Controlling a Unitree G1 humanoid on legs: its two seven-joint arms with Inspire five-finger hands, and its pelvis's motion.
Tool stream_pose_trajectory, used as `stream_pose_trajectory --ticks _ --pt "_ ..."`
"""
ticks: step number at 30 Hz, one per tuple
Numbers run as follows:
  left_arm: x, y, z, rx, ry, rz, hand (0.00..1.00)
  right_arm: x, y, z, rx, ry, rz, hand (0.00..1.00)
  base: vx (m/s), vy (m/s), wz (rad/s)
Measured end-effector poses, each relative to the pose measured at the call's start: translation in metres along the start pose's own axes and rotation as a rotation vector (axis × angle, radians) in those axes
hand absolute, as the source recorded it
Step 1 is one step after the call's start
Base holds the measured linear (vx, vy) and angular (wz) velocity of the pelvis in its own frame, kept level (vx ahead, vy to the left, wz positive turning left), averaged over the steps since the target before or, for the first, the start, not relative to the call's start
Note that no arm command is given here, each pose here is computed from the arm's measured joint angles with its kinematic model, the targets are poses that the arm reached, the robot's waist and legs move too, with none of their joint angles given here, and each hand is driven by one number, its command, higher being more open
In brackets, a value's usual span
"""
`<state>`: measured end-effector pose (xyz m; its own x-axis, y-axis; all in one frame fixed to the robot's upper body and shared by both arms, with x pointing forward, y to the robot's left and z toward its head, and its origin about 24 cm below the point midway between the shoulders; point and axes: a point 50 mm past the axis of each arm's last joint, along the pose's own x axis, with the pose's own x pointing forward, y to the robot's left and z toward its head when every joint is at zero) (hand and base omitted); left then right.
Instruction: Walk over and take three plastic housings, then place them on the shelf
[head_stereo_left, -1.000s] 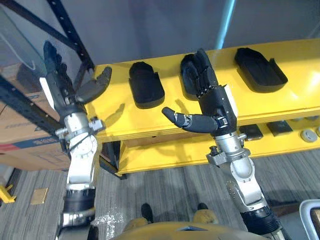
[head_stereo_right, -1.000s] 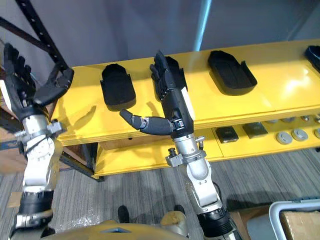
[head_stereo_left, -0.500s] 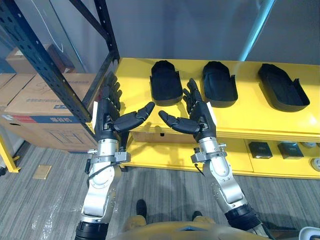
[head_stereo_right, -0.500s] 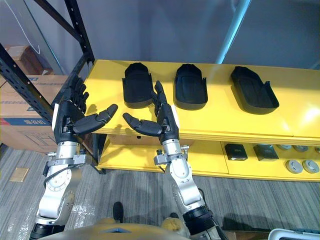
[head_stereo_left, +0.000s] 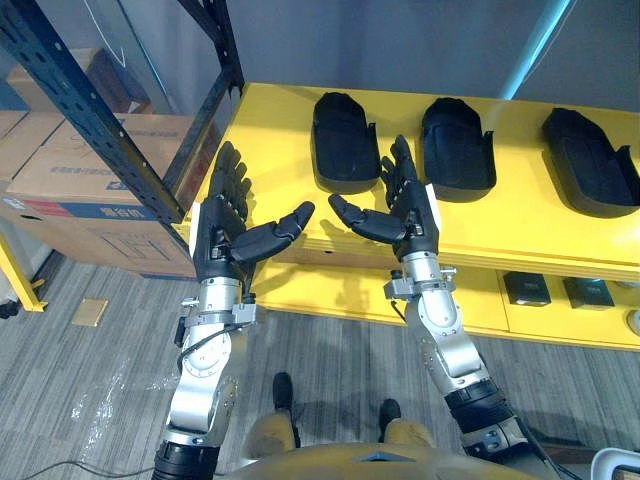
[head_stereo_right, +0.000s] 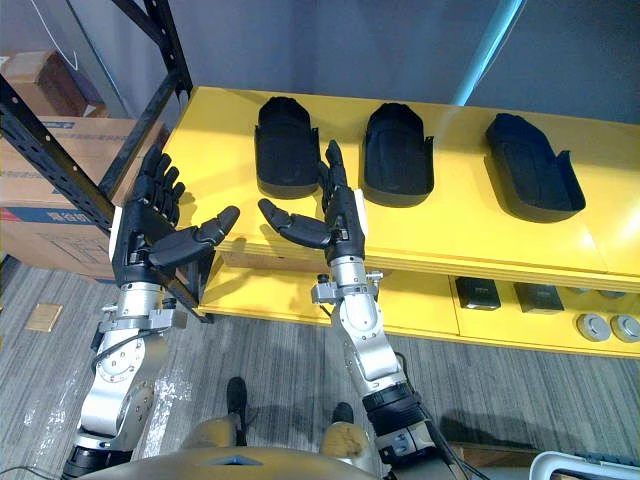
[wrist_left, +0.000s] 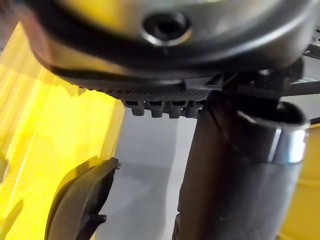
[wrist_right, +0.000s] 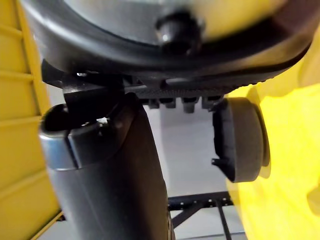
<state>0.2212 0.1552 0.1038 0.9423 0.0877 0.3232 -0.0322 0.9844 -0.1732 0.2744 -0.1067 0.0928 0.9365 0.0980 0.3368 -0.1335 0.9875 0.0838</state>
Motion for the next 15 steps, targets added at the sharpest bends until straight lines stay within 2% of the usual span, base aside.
stream_pose_trajectory --ticks 15 --pt "0.004 -0.009 0.008 -0.037 -0.049 -0.027 1.0 0.017 0.0 0.003 -0.048 -0.028 -0.053 1.0 -0.01 -0.001 0.0"
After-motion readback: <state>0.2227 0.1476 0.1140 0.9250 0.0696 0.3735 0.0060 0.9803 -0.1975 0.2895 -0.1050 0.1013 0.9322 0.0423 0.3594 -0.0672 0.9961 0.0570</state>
